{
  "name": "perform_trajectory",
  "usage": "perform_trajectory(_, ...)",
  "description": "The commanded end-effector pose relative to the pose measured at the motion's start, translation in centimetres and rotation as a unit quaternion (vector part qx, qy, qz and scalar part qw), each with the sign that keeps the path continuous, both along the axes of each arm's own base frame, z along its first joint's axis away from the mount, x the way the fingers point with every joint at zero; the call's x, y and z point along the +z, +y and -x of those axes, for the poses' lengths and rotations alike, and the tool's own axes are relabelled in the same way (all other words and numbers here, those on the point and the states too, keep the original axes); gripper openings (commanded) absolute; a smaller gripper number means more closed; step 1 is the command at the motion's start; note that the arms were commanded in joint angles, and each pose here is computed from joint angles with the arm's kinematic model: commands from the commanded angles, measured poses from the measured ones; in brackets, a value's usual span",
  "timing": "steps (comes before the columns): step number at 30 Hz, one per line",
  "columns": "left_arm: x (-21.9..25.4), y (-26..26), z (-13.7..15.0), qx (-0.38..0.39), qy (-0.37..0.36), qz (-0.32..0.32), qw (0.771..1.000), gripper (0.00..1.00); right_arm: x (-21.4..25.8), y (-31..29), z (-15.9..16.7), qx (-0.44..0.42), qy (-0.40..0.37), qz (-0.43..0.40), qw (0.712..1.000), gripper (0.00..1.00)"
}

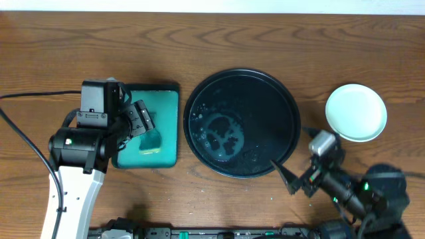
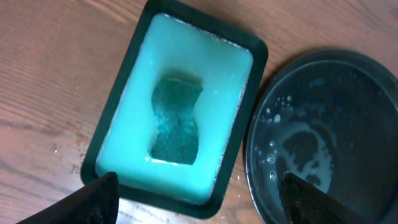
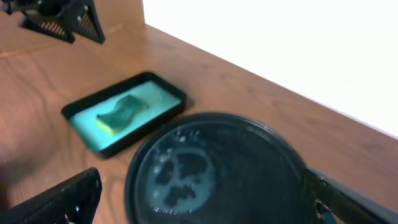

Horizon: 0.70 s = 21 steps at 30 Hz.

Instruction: Clean dirty plates on tray and stack at the side

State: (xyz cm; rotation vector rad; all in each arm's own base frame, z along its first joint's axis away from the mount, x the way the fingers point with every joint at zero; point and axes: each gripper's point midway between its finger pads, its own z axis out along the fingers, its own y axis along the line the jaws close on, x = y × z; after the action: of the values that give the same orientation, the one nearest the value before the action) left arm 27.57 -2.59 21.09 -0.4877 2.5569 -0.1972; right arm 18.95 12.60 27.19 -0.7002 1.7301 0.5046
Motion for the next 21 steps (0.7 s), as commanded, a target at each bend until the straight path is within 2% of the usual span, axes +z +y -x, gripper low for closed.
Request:
perform_trajectory(1,0.7,0.2,-0.2,0.001,-0.009,-0.003,1.000,0.83,-3.8,-1.9,0.2,-0.049,-0.011,0.015,0.999,0.99)
perform_trajectory(8,0.7,0.2,-0.2,0.002,-0.009,-0.003,1.000,0.83,-9.9,-2.2,-0.1,-0.068,-0.013,-0.018,0.997,0.99)
perform_trajectory(12,0.7,0.2,-0.2,0.001,-0.009,-0.003,1.000,0.83,-12.2,-2.0,-1.7,-0.080,-0.003,-0.064,0.995,0.99)
perform_trajectory(17,0.7,0.2,-0.2,0.001,-0.009,-0.003,1.000,0.83,-10.7,-1.9,-2.7,-0.076,-0.081,-0.081,0.991,0.99)
perform_trajectory(21,0.7,0.2,-0.2,0.002,-0.009,-0.003,1.000,0.83,-10.6,-1.9,-2.7,-0.075,-0.082,-0.081,0.991,0.99)
